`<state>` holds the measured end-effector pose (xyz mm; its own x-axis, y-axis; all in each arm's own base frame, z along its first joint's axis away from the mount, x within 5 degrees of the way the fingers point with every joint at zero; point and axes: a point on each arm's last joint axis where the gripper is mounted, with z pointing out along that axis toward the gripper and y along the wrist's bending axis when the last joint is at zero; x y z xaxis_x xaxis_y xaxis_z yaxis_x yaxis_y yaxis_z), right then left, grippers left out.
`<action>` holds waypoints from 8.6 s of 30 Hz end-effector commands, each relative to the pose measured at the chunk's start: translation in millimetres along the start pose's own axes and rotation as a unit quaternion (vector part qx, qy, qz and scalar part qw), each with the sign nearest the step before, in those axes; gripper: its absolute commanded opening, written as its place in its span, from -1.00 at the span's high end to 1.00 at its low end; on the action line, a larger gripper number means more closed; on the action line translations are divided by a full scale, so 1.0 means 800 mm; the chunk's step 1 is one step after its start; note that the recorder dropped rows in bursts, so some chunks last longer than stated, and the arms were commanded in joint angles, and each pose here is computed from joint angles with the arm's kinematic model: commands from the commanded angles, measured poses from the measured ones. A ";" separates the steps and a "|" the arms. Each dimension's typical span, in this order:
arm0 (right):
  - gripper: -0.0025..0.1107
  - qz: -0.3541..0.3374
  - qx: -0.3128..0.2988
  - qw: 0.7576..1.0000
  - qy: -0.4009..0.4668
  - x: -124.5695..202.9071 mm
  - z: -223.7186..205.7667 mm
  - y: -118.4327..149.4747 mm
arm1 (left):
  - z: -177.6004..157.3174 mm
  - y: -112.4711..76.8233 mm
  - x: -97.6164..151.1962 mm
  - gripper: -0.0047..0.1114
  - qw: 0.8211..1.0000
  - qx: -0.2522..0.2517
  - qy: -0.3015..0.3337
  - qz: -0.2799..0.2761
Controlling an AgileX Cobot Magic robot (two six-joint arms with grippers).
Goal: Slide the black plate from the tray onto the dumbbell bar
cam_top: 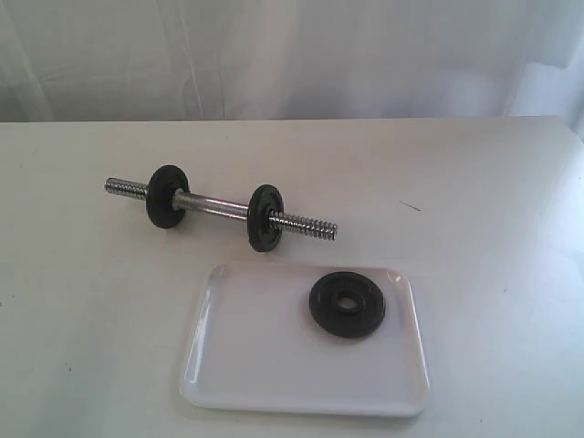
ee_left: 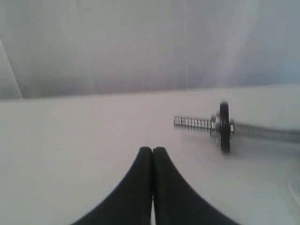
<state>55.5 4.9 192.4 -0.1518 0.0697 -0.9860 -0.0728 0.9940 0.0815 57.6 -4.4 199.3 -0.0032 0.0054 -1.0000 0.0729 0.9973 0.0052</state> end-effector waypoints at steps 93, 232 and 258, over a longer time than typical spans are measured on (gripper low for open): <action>0.96 -0.003 -0.001 1.000 -0.007 -0.001 0.000 0.000 | 0.482 -0.175 -0.078 0.92 0.676 0.411 0.512 0.333; 0.96 0.004 -0.001 1.000 -0.006 -0.001 0.000 0.000 | 0.366 -0.101 0.009 0.92 0.500 0.581 0.519 0.379; 0.96 0.004 -0.001 1.000 -0.006 -0.001 0.000 0.000 | 0.370 -0.102 0.023 0.92 0.532 0.561 0.498 0.392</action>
<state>55.5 4.9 192.4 -0.1522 0.0758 -0.9854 -0.0719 0.9936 0.0876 345.3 -104.0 168.2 -0.0107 0.9890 -0.1477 0.9798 -0.0191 -0.1991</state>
